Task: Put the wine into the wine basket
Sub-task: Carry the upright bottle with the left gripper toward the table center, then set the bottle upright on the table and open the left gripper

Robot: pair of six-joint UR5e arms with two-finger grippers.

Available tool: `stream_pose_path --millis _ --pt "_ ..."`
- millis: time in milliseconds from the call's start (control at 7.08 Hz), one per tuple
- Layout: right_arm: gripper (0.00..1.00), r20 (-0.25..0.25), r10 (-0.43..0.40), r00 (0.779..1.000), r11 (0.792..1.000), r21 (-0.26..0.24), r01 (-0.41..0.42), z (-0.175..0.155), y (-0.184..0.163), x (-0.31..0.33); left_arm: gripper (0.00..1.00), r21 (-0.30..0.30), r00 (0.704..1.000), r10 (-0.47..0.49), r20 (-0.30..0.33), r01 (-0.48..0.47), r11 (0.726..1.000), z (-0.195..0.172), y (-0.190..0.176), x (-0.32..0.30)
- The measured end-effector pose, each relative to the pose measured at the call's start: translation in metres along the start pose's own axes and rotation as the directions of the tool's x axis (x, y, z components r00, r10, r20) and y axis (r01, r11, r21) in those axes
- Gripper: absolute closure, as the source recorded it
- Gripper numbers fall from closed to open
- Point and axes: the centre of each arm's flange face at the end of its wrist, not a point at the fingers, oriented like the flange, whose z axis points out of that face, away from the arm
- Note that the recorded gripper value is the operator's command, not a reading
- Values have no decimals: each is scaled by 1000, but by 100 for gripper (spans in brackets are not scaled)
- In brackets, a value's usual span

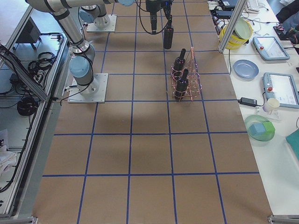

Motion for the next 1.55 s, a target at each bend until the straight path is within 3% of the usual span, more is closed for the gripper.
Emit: stream_pose_path --millis 1553 --pt "0 0 -1 1000 1000 -2 1 1 0 0 100 -80 999 6 39 -2 997 12 20 -10"
